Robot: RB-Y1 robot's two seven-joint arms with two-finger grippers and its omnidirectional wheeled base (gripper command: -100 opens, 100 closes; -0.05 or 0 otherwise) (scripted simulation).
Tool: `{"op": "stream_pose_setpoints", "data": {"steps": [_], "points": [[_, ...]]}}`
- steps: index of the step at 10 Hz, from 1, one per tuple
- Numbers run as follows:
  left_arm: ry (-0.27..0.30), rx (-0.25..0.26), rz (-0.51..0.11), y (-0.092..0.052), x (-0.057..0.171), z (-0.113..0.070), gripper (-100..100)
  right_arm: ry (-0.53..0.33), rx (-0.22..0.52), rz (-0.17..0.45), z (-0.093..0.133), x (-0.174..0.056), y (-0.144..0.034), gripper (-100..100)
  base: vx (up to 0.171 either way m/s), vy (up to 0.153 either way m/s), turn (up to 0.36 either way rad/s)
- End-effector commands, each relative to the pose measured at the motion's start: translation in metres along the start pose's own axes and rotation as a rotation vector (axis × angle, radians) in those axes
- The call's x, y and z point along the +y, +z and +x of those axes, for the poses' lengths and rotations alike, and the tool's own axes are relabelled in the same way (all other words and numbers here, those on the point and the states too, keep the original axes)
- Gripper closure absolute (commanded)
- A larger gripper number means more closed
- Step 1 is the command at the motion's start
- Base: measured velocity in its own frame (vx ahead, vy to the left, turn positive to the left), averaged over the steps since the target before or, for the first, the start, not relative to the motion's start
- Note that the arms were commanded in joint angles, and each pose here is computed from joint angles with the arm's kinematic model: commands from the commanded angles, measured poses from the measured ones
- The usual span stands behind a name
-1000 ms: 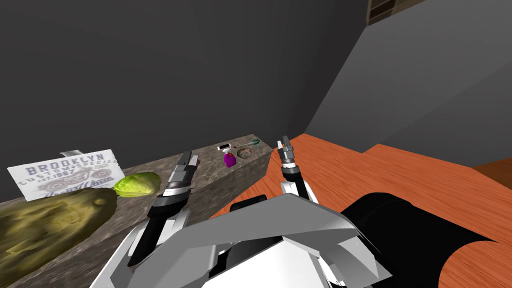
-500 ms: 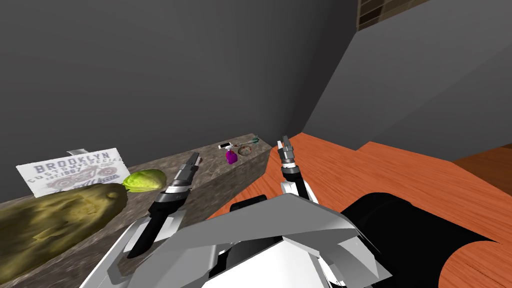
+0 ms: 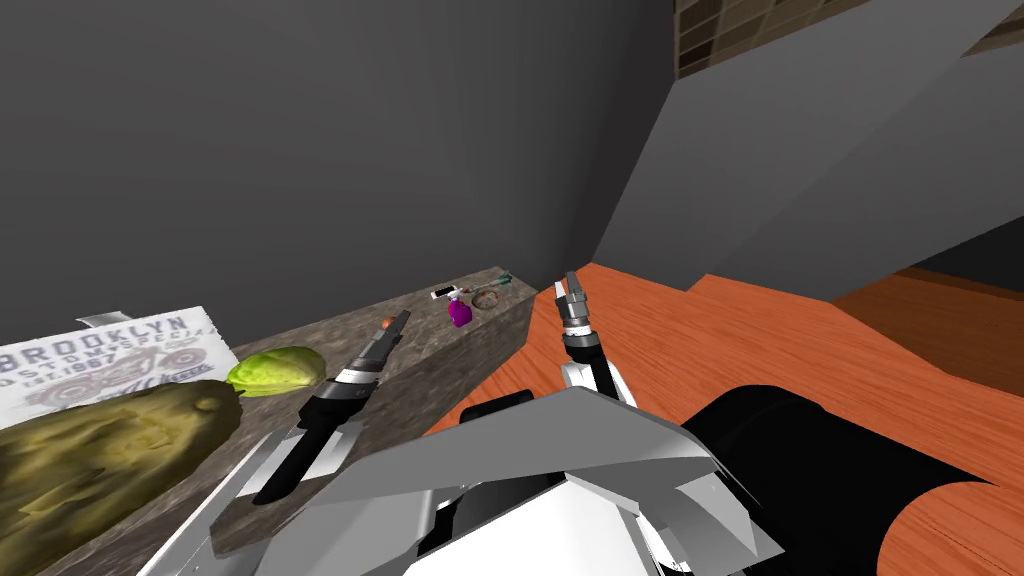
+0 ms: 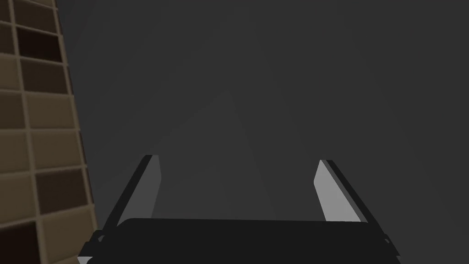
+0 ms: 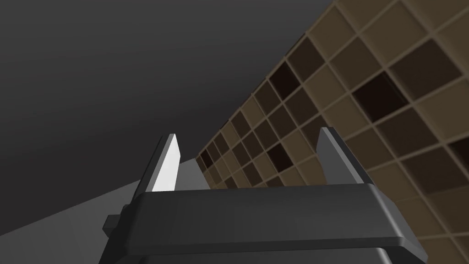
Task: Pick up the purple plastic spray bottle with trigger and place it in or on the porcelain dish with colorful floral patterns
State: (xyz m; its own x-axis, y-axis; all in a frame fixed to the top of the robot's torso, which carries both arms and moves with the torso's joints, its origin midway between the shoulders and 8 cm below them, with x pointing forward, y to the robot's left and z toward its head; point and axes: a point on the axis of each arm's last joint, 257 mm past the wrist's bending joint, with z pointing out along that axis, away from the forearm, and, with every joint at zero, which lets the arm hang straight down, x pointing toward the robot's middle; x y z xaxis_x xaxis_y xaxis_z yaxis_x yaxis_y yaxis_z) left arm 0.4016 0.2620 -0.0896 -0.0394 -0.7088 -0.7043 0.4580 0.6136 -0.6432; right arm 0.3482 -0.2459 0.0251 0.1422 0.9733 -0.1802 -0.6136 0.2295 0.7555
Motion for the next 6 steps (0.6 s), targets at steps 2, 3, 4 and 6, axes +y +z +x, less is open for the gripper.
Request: {"op": "stream_pose_setpoints", "data": {"steps": [2, 3, 4, 6], "points": [[0.101, 0.084, -0.014, -0.005, 0.019, 0.011, -100, 0.000, 0.000, 0.000, 0.000, 0.000, 0.000, 0, -0.010, 0.054, -0.245], [0.141, 0.117, -0.018, -0.007, 0.027, 0.015, -100, 0.000, 0.000, 0.000, 0.000, 0.000, 0.000, 0, 0.001, 0.053, -0.266], [0.182, 0.151, -0.021, -0.010, 0.034, 0.020, -100, 0.000, 0.000, 0.000, 0.000, 0.000, 0.000, 0, 0.008, 0.051, -0.280], [0.264, 0.220, -0.025, -0.018, 0.049, 0.029, -100, 0.000, 0.000, 0.000, 0.000, 0.000, 0.000, 0, 0.014, 0.048, -0.314]]}}
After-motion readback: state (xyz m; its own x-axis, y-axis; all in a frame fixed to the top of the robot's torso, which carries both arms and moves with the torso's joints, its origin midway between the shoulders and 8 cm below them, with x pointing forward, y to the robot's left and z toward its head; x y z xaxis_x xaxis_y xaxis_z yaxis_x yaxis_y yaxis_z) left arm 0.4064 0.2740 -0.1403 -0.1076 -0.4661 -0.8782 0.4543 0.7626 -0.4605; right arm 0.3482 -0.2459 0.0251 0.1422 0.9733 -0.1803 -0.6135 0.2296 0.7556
